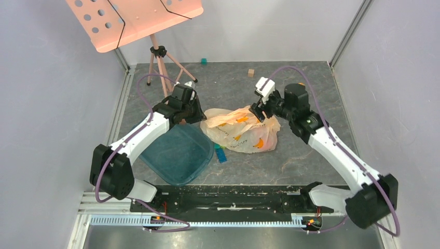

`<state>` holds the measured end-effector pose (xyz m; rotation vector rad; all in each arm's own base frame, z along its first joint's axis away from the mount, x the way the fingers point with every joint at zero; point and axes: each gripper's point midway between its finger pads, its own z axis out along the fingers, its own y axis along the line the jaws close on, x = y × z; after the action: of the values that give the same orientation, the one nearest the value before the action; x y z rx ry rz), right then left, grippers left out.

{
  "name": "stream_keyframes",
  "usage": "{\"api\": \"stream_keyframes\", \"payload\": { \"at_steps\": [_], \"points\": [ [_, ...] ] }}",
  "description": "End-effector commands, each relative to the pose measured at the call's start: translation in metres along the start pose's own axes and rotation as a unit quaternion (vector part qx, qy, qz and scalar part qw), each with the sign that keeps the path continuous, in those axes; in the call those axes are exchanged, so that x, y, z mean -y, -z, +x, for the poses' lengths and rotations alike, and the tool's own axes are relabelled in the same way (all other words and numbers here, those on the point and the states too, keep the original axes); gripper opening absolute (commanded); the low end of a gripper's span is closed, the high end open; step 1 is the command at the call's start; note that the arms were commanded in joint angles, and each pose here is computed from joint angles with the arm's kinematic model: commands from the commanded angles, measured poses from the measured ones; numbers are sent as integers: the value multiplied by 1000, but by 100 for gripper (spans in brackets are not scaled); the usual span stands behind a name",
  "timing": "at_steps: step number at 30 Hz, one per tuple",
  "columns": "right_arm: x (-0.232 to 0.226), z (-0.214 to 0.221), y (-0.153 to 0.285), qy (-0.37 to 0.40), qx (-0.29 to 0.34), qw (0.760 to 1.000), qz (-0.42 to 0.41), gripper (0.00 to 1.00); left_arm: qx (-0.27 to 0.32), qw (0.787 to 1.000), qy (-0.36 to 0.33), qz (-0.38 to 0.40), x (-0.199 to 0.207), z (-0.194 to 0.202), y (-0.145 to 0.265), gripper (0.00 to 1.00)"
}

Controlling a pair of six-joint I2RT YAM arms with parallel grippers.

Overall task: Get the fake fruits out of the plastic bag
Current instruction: Untie the plastic bag at the center of the board.

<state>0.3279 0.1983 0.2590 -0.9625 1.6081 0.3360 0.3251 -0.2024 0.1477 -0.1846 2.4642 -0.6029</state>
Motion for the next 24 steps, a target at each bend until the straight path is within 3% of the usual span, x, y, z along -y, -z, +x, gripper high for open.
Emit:
{"api": "stream_keyframes", "payload": {
  "at_steps": [1,10,14,19,24],
  "points": [
    [-14,23,-10,34,-70,995,-65,70,25,998,-38,39,22,-17,17,2],
    [-17,49,-23,39,-118,988,-87,67,25,998,-40,42,24,-18,17,2],
    [-7,56,-29,35,-131,989,-60,47,27,998,-41,41,23,-18,18,2],
    [4,39,-26,21,-86,996,-13,0,29,998,-40,35,19,-17,18,2],
    [16,27,-9,-31,-22,997,73,0,35,999,-33,24,12,-13,21,2]
  ]
}}
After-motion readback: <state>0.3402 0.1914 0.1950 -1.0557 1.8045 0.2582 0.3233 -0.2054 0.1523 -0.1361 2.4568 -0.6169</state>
